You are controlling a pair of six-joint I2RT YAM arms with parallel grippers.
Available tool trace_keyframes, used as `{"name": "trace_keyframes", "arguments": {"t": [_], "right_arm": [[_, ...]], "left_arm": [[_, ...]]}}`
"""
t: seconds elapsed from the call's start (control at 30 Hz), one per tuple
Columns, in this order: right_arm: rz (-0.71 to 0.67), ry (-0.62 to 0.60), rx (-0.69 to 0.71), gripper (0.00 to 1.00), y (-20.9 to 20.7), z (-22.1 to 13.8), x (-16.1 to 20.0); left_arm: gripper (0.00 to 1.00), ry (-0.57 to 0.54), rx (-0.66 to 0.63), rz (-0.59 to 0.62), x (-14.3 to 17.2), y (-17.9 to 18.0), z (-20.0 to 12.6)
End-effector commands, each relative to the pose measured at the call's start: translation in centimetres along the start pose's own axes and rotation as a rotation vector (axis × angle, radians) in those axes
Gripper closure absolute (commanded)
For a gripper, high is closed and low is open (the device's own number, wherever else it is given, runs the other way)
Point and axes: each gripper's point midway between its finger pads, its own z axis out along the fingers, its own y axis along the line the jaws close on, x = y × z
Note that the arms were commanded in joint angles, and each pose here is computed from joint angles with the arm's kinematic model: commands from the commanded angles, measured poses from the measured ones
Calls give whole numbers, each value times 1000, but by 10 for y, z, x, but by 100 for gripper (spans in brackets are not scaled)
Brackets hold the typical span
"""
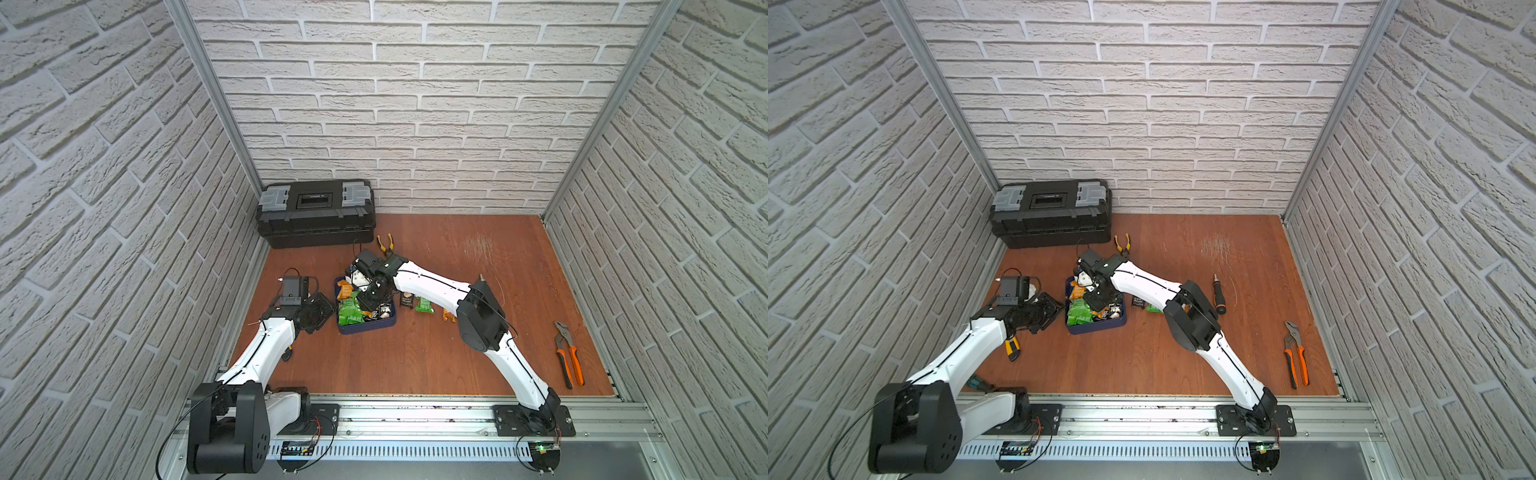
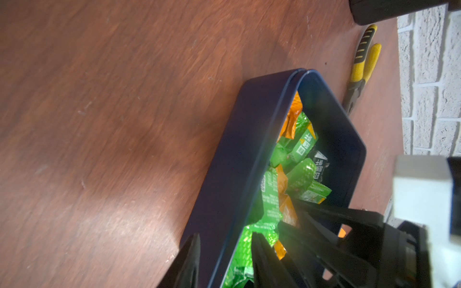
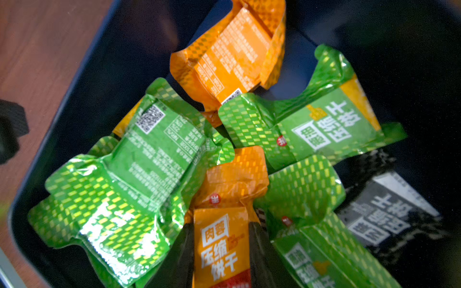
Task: Take the cookies out of the storage box
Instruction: Pick up the cookie from the storage box.
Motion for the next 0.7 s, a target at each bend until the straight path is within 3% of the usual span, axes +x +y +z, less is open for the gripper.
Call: {"name": "trace_keyframes", "arguments": {"t": [0.0,0.27,0.67], "right_arm": [[-22,-6,27,72,4,-6,-1],[17,-169,63,78,6,-61,-33],[199,-338,66,81,-5,-110,-38]], "left_arm": [[59,-11,9,3,0,-1,-2],[59,-22,11,8,-3,-4,-5],[57,-33,-3,2,3,2,-8]]}}
